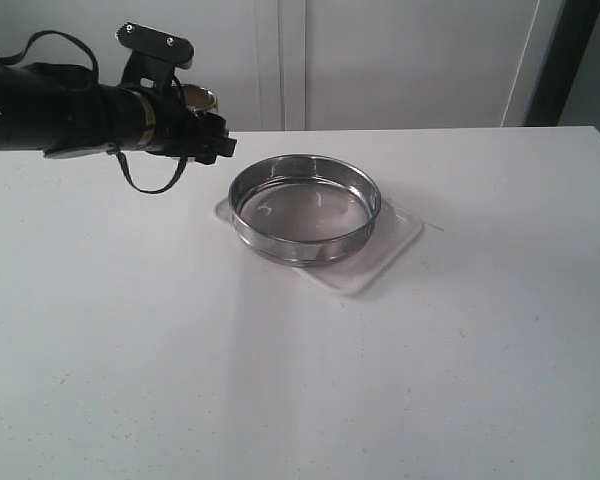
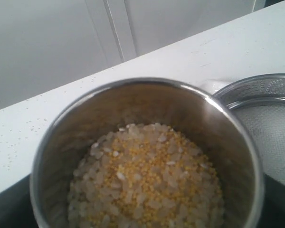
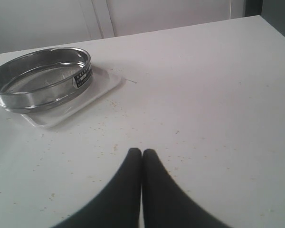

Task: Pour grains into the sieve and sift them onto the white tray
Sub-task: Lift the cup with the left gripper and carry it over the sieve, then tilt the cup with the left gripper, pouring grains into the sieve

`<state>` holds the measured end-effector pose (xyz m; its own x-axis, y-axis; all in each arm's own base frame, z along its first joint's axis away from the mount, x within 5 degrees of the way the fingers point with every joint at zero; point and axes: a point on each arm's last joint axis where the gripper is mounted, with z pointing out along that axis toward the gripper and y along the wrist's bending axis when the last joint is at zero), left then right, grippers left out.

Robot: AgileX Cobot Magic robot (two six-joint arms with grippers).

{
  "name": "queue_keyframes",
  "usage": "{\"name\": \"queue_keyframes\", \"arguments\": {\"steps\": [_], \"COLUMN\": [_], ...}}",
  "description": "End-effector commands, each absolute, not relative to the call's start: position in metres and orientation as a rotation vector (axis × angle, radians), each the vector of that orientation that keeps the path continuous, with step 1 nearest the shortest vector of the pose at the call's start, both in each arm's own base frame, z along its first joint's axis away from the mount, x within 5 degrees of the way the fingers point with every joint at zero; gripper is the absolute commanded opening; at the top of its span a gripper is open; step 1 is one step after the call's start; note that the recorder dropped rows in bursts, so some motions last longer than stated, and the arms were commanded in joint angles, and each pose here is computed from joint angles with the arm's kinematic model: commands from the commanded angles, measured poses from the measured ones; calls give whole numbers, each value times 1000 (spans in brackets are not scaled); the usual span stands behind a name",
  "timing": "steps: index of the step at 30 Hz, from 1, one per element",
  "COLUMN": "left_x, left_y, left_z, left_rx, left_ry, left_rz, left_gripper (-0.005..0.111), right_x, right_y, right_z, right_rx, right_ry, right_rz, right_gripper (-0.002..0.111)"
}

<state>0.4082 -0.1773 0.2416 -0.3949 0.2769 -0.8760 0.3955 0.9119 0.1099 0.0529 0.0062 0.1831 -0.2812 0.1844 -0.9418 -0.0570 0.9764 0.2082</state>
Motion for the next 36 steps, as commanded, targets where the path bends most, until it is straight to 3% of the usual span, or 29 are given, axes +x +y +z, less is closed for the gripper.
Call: {"name": "queue_keyframes", "arguments": {"steps": [1,10,28,36], "left_x": [415,433,437,436], "left_y": [-184,-186,-244,-256], "left_z": [252,256,255,233], "left_rx": [516,562,1068,1275], "left_ry": [1955,1912,1662,1595], "left_rz": [-113,8,507,656], "left_gripper": [0,0,0,0], "right_x": [53,53,53,53], "right_y": [6,6,6,6], "right_z": [182,182,182,182], "right_rx": [90,90,90,90], "right_ry": [1830,1830,1830,1830], "right_rz": [232,232,232,232], "right_gripper": [0,0,0,0]}}
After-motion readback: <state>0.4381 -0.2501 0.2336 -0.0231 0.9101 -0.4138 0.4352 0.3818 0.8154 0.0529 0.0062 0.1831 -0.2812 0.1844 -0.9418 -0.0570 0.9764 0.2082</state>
